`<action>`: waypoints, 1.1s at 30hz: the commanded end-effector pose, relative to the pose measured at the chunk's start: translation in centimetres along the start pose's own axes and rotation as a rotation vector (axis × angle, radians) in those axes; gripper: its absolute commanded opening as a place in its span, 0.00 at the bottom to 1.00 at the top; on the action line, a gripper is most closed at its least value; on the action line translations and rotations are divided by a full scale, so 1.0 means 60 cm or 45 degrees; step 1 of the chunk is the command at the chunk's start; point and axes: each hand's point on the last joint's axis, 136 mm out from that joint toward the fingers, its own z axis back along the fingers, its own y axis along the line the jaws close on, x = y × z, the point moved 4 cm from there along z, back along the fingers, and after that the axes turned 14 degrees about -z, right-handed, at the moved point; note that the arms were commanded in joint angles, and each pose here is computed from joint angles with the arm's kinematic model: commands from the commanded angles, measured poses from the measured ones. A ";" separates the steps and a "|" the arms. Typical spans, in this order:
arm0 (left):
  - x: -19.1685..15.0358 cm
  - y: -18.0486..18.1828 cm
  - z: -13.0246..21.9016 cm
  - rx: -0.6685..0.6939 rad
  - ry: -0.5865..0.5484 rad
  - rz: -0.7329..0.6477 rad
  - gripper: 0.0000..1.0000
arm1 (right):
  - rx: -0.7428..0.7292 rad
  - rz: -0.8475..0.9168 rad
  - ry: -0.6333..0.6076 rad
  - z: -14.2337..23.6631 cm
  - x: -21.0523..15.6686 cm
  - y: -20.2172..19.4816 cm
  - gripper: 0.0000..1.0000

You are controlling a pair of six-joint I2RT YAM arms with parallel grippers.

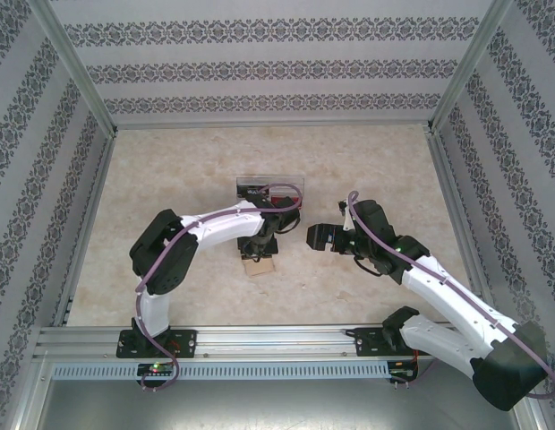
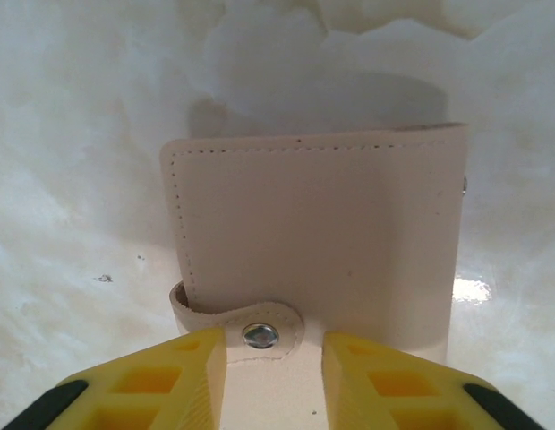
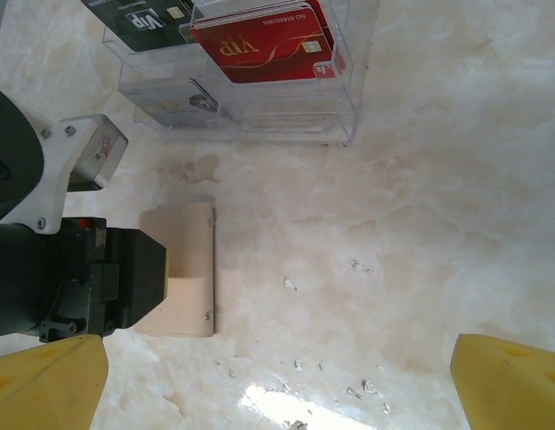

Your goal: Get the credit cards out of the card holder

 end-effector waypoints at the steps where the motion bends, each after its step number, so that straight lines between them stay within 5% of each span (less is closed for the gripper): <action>1: -0.014 0.001 -0.014 0.054 0.054 -0.021 0.36 | -0.008 -0.006 -0.003 -0.004 0.000 -0.007 0.98; 8: -0.015 0.005 -0.035 0.121 0.085 -0.075 0.33 | -0.014 -0.012 -0.007 -0.004 0.001 -0.009 0.98; 18: -0.009 0.010 -0.019 0.115 0.038 -0.091 0.01 | 0.002 -0.014 0.007 -0.007 -0.002 -0.004 0.98; 24: 0.012 0.005 0.031 -0.014 -0.145 -0.087 0.00 | 0.052 0.032 0.076 -0.021 -0.015 0.025 0.97; 33: 0.022 -0.005 0.104 -0.313 -0.421 -0.132 0.00 | 0.104 0.016 0.231 -0.071 -0.039 0.065 0.77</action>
